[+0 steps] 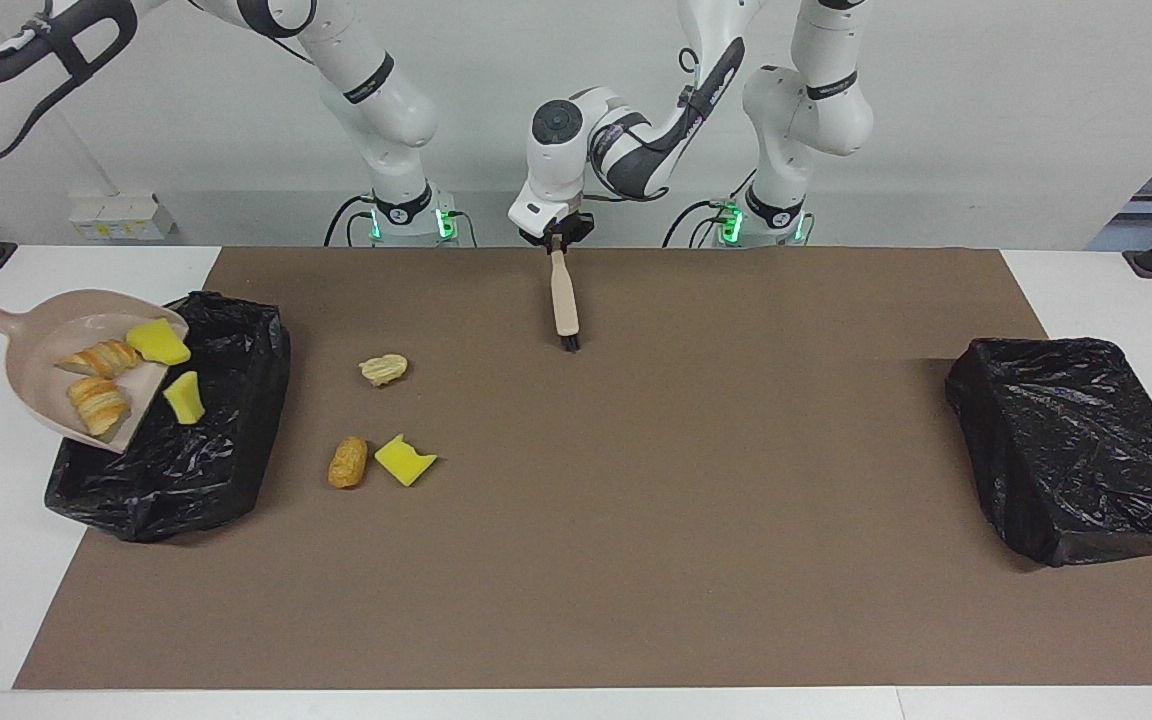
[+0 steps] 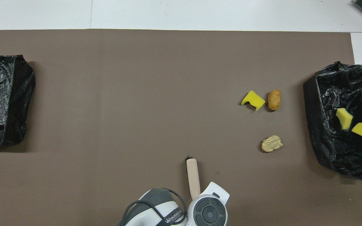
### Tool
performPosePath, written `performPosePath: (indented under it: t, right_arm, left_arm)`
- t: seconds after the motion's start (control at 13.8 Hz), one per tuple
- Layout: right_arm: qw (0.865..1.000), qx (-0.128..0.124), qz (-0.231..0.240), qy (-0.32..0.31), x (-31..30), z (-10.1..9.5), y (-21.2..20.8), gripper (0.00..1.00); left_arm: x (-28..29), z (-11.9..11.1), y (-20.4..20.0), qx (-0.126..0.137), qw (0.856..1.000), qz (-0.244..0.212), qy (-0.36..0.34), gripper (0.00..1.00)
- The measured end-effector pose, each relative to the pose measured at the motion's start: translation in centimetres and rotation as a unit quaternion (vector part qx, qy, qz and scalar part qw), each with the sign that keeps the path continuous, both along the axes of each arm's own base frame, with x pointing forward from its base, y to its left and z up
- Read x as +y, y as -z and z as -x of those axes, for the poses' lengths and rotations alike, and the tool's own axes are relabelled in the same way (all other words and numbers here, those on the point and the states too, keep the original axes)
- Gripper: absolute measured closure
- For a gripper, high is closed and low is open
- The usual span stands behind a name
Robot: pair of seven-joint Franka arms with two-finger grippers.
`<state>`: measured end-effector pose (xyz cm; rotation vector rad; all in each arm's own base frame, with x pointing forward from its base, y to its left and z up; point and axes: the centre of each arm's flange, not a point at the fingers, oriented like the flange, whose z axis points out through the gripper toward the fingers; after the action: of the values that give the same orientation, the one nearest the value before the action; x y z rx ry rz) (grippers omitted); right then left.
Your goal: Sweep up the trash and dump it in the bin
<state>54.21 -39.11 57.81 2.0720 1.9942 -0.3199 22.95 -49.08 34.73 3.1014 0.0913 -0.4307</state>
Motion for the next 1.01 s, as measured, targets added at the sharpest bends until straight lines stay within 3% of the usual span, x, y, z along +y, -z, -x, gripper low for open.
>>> performPosePath:
  t: [0.36, 0.58, 1.01]
  right_arm:
    - [0.993, 0.041, 0.113, -0.011, 7.4, -3.8, -2.0, 0.67]
    - [0.982, 0.043, 0.178, -0.039, 12.5, -4.9, -5.2, 0.67]
    - [0.977, 0.045, 0.198, -0.059, 16.4, -6.0, -6.0, 0.67]
  left_arm:
    - [0.0, 0.0, 0.0, 0.0, 1.0, 0.0, 0.0, 0.74]
    - [0.0, 0.0, 0.0, 0.0, 1.0, 0.0, 0.0, 0.74]
    - [0.2, -0.2, 0.0, 0.0, 1.0, -0.001, -0.002, 0.74]
